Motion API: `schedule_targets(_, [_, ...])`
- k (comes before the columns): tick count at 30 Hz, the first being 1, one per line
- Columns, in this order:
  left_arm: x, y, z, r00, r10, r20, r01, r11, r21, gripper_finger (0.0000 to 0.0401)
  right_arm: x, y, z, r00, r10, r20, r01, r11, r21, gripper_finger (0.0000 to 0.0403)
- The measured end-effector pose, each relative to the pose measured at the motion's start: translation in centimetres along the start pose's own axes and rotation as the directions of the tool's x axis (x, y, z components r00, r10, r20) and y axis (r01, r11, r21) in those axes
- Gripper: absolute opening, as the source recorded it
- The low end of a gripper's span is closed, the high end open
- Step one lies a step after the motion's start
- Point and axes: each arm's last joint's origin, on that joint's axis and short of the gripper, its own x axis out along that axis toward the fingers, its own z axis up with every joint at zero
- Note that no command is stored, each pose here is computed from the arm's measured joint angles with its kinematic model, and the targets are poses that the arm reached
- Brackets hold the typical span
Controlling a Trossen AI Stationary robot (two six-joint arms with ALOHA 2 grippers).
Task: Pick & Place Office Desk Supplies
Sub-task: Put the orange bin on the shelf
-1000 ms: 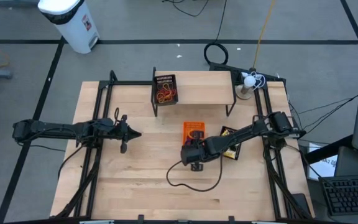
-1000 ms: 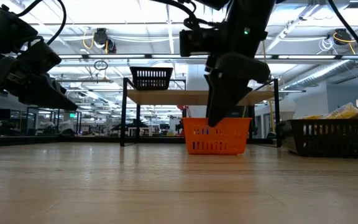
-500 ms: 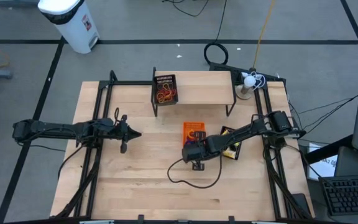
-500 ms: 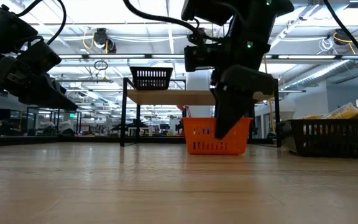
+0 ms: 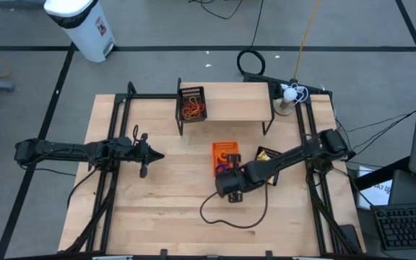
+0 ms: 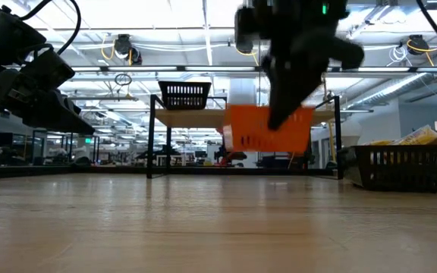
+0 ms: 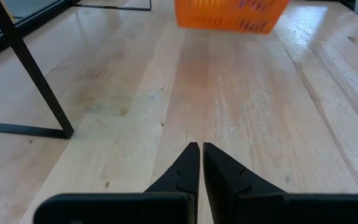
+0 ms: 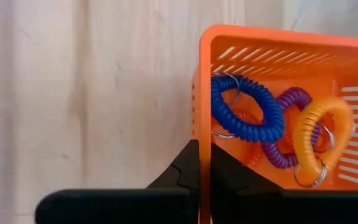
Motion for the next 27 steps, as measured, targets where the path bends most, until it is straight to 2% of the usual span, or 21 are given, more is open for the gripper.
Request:
schedule_targets(7, [0.0, 0.0, 0.0, 1.0, 0.0, 0.0, 0.0, 1.0, -0.001, 0.0024, -5.2, 0.7, 1.8, 0.999, 0.007, 0.032, -0.005, 0.999, -0.042, 0.0001])
schedule_targets(12, [0.0, 0.0, 0.0, 1.0, 0.0, 0.0, 0.0, 1.0, 0.0, 0.0024, -9.2, -0.3, 3.3, 0.997, -0.011, 0.07, 0.016, 0.998, -0.066, 0.0001])
schedule_targets(18, [0.0, 0.0, 0.0, 1.0, 0.006, 0.001, -0.006, 1.0, 0.0, 0.0024, -12.7, -4.9, 4.7, 0.995, -0.063, 0.081, 0.07, 0.994, -0.082, 0.0001])
schedule_targets(24, [0.0, 0.0, 0.0, 1.0, 0.006, 0.001, -0.006, 1.0, 0.003, 0.0024, -11.8, -10.7, 4.8, 0.995, -0.097, 0.001, 0.096, 0.99, -0.101, 0.0001])
schedule_targets(27, [0.0, 0.0, 0.0, 1.0, 0.007, 0.001, -0.007, 1.0, 0.01, 0.0024, -10.9, -13.7, 4.5, 0.997, -0.07, -0.037, 0.067, 0.995, -0.073, 0.0])
